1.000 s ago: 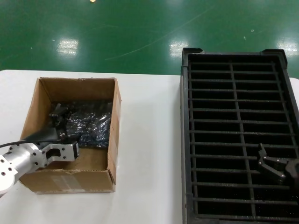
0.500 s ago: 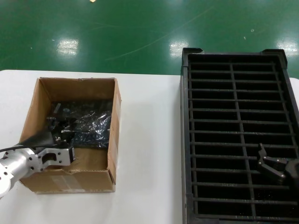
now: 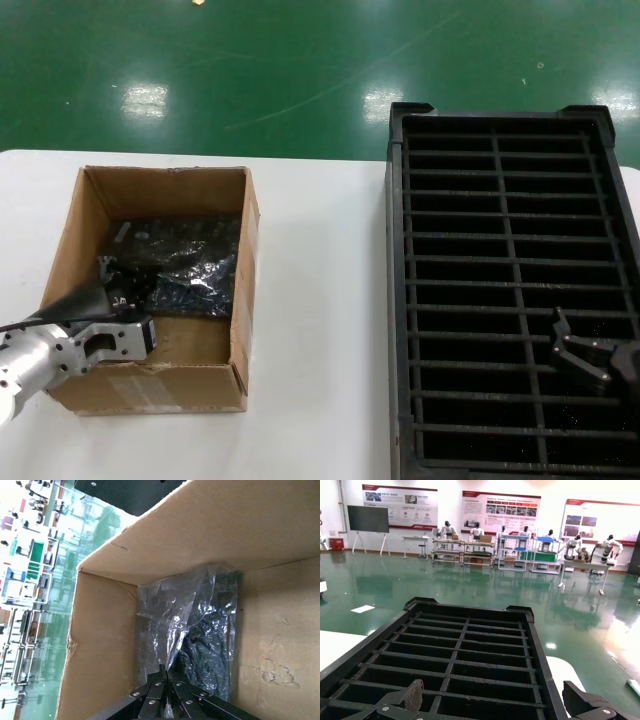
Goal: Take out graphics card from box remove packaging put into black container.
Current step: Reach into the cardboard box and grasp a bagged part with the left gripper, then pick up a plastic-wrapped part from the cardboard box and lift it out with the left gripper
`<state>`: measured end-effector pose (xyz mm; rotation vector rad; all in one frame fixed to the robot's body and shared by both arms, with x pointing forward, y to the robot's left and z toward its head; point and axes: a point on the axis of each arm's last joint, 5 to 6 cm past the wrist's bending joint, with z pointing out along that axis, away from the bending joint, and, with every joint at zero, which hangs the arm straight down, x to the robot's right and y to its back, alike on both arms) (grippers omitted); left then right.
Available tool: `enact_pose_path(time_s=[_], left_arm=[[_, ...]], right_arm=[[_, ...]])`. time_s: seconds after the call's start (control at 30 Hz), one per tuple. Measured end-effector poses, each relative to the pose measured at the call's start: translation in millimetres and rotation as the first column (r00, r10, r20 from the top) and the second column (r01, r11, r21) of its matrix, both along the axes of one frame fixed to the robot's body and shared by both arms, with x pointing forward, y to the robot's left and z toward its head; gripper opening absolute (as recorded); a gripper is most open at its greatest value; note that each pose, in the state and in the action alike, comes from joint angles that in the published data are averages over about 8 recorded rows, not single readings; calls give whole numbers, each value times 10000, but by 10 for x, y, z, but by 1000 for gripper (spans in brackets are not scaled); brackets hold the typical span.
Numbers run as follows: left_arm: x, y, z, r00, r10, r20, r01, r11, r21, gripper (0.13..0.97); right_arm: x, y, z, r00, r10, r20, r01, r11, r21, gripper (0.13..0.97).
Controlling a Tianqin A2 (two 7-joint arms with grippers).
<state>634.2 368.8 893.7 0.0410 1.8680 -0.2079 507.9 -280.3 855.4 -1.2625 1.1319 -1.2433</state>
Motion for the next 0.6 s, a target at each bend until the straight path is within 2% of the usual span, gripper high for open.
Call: enact_pose_path(time_s=[0.17, 0.3, 0.43, 0.6], left_arm=[[-43, 6, 9, 10000, -14, 13, 14, 10000, -75, 151], [-89, 8, 64, 9998, 11, 189, -8, 9999, -164, 140], [-157, 4, 167, 9985, 66, 542, -51, 9996, -280, 140], [-292, -20, 362, 9928, 83, 1191, -36, 9992, -394, 140]], right_arm=[[0, 0, 0, 10000, 0, 0, 0, 10000, 0, 966], [0, 0, 0, 10000, 0, 0, 0, 10000, 0, 966], [0, 0, 0, 10000, 0, 0, 0, 10000, 0, 966], [0, 0, 0, 10000, 0, 0, 0, 10000, 0, 966]])
